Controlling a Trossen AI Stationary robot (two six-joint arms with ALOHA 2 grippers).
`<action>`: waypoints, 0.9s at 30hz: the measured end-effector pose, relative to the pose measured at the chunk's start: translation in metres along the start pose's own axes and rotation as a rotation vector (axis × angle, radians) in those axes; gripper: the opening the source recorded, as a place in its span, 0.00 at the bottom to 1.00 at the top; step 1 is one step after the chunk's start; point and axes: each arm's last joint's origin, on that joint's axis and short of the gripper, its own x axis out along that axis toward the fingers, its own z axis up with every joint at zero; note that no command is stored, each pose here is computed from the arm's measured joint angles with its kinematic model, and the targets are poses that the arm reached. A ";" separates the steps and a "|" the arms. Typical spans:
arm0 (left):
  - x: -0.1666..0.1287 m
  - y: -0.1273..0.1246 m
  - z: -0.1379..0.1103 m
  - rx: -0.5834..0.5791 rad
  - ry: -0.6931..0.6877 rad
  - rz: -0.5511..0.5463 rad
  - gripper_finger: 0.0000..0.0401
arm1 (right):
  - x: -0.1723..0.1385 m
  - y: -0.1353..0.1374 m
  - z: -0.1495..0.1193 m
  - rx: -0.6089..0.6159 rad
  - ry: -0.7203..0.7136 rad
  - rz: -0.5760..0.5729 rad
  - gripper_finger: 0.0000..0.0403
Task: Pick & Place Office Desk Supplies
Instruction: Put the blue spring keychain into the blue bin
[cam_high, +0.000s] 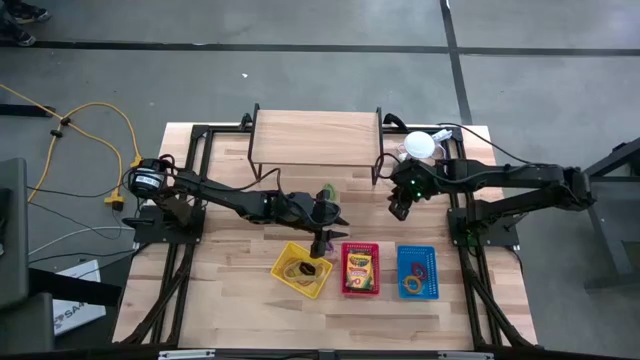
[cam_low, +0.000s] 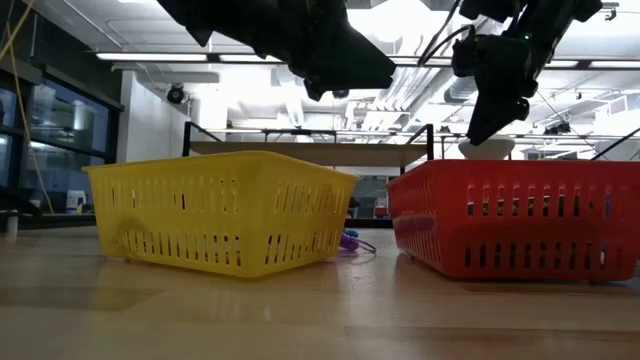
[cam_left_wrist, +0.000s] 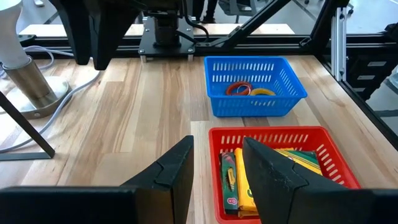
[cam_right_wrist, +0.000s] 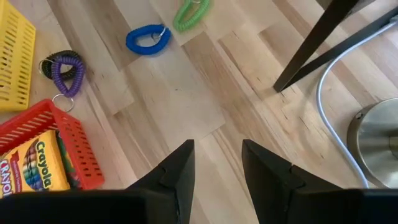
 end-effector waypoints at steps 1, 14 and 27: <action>0.000 0.000 0.000 0.000 0.000 0.000 0.33 | 0.000 0.000 0.000 0.000 -0.002 0.001 0.30; 0.000 0.000 -0.009 0.030 0.094 0.003 0.33 | 0.000 0.003 0.008 0.009 -0.079 0.035 0.30; -0.005 0.020 -0.030 0.025 0.317 0.115 0.33 | -0.002 0.008 0.017 0.017 -0.178 0.080 0.30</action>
